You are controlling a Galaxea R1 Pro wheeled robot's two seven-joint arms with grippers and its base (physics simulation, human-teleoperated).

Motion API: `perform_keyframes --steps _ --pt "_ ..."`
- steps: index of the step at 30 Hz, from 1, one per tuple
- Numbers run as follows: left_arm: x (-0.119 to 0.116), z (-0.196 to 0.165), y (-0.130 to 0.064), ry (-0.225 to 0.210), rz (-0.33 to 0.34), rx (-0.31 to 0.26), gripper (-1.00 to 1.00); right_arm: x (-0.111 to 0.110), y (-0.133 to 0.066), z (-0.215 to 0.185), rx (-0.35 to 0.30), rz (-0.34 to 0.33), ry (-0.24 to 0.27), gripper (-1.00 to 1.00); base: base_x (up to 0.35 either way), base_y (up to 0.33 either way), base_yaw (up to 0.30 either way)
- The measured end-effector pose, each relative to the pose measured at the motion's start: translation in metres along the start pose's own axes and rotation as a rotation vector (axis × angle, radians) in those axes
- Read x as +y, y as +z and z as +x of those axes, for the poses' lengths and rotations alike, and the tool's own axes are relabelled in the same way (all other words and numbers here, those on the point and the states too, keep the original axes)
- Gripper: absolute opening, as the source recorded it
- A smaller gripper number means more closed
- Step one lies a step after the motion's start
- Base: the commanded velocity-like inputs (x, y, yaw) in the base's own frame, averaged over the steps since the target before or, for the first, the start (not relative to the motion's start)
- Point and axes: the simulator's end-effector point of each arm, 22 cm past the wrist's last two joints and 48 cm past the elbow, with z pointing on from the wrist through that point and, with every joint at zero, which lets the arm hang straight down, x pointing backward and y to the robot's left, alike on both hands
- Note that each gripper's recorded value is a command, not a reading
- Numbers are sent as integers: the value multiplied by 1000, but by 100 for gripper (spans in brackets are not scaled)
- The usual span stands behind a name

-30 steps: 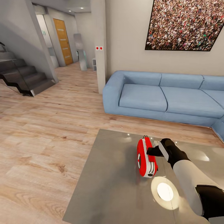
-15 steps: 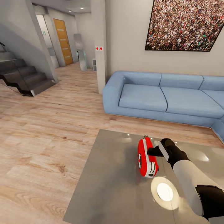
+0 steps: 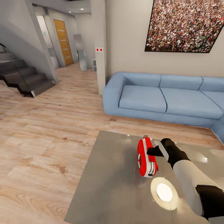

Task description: Turn on the radio receiver that's on the table in the living room.

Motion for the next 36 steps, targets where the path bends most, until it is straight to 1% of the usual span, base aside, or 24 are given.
perform_keyframes --steps 36 --pt "20 -27 -44 0 -5 0 100 4 -52 -16 0 -9 0 -100 0 0 0"
